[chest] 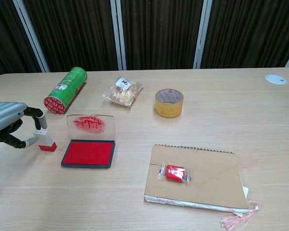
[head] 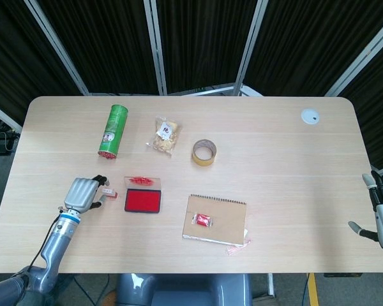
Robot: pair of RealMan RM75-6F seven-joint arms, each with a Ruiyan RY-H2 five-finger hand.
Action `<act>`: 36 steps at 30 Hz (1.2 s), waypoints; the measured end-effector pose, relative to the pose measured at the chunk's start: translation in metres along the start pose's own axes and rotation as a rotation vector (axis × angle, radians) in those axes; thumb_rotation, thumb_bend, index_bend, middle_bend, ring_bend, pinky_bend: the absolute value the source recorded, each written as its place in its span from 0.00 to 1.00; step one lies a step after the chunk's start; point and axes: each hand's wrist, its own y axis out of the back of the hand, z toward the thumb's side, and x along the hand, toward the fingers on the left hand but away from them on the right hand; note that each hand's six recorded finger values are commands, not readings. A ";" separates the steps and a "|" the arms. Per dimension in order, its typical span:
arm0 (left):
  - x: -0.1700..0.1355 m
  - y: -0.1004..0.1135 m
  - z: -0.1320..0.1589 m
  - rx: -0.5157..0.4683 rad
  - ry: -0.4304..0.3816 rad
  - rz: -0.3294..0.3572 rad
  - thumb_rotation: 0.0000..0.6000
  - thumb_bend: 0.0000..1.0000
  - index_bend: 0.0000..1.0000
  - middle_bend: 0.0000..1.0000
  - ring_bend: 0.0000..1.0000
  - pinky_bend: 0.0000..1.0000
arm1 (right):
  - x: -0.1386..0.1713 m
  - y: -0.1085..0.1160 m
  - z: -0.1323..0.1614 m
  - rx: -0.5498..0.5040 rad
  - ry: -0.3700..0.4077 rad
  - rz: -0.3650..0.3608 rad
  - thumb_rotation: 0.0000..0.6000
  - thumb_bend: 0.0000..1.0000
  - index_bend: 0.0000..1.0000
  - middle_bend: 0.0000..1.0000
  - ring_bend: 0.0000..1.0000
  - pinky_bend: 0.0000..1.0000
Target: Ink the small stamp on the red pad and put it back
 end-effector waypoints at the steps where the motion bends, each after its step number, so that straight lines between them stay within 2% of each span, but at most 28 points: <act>1: 0.000 0.000 0.000 0.003 -0.001 0.001 1.00 0.33 0.39 0.39 0.84 0.91 | 0.000 0.000 0.000 -0.001 0.000 0.002 1.00 0.00 0.00 0.00 0.00 0.00; 21: 0.007 -0.008 0.006 0.019 -0.025 0.013 1.00 0.36 0.42 0.42 0.83 0.91 | -0.002 -0.001 -0.001 -0.017 -0.003 0.015 1.00 0.00 0.00 0.00 0.00 0.00; 36: 0.009 -0.009 0.007 0.000 -0.025 0.013 1.00 0.37 0.51 0.49 0.83 0.91 | -0.002 -0.003 -0.002 -0.019 -0.008 0.021 1.00 0.00 0.00 0.00 0.00 0.00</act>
